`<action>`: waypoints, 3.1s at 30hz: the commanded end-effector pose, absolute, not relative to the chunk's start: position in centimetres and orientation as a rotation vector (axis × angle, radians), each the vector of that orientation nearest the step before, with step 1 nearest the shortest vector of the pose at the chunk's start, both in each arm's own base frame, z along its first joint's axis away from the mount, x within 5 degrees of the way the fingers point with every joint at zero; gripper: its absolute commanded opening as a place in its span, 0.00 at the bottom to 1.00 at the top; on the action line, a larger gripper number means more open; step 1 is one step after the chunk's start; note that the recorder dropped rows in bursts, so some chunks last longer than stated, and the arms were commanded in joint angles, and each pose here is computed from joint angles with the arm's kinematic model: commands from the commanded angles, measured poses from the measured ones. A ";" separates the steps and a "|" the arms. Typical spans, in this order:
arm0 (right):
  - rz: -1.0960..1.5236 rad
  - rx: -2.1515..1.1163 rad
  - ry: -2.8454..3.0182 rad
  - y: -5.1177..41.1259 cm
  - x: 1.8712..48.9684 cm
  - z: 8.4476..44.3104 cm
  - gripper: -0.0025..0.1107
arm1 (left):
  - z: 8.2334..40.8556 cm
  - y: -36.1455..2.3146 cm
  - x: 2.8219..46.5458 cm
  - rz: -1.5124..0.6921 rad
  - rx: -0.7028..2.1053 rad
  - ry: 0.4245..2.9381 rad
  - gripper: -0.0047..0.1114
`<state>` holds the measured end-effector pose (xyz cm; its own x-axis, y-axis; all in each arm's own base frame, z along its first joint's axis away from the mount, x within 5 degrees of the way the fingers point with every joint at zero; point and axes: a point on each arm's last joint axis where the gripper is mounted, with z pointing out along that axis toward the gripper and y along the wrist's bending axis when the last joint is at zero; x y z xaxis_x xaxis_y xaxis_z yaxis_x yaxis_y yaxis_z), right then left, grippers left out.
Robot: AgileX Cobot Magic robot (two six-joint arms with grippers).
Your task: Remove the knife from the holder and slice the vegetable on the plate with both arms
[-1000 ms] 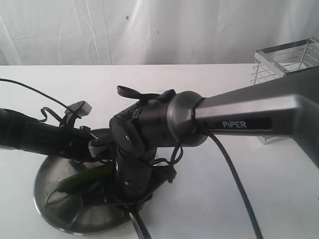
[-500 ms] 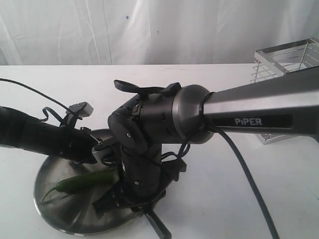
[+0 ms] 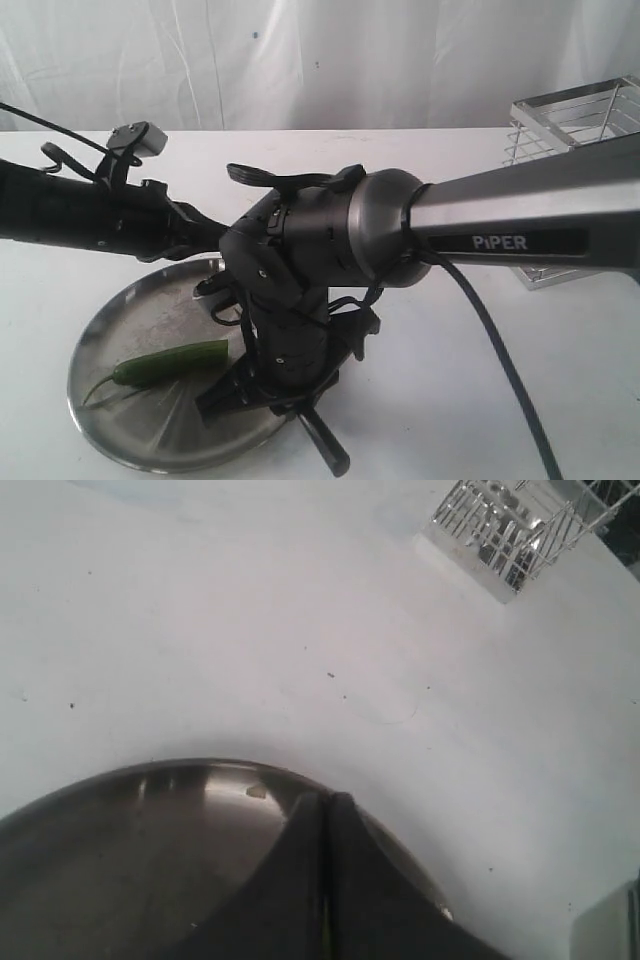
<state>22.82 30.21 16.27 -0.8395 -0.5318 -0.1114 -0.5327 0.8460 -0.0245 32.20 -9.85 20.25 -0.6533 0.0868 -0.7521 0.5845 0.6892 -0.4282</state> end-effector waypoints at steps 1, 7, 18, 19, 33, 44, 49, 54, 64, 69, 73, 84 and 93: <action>0.062 -0.771 2.889 30.0 22.8 17.9 0.02 | 21.1 -9.6 31.4 -0.828 0.492 2.164 0.04; 0.213 -0.687 2.909 30.5 22.0 19.6 0.02 | 18.5 -7.9 30.6 -0.609 0.376 2.294 0.04; 0.279 -0.704 2.907 32.2 20.8 18.3 0.02 | 18.6 -8.3 30.5 -0.646 0.435 2.251 0.04; 0.284 -0.692 2.906 32.3 20.8 18.3 0.02 | 18.6 -8.3 30.5 -0.644 0.435 2.250 0.04; 0.251 -0.681 2.935 32.4 20.9 17.0 0.02 | 16.7 -8.7 30.9 -0.703 0.462 2.258 0.04; 0.269 -0.678 2.917 32.5 21.1 17.0 0.02 | 14.9 -9.3 31.0 -0.787 0.539 2.253 0.04; 0.270 -0.678 2.916 32.5 21.1 17.1 0.02 | 13.5 -9.4 31.1 -0.806 0.515 2.292 0.04; 0.274 -0.678 2.911 32.6 21.1 17.0 0.02 | 11.8 -9.3 30.6 -0.810 0.536 2.354 0.04; 0.239 -0.684 2.939 32.7 21.2 15.7 0.02 | 7.8 -8.9 30.2 -0.819 0.367 2.507 0.04; 0.204 -0.687 2.972 32.6 21.1 14.7 0.02 | 7.8 -8.8 30.2 -0.814 0.366 2.509 0.04; 0.204 -0.686 2.976 32.6 21.1 14.7 0.02 | 7.8 -8.8 30.2 -0.814 0.369 2.509 0.04; 0.126 -0.734 3.020 32.1 20.7 14.6 0.02 | 12.2 -10.0 31.6 -0.944 0.444 2.298 0.04; 0.128 -0.737 3.018 32.1 20.7 14.6 0.02 | 13.7 -9.8 30.5 -0.895 0.586 2.350 0.04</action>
<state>20.85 32.42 15.12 -0.8901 -0.4481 -0.0835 -0.4549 0.8847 0.1021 31.42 -9.35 13.47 -0.7417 0.1507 -0.6535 0.5310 0.7272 -0.4350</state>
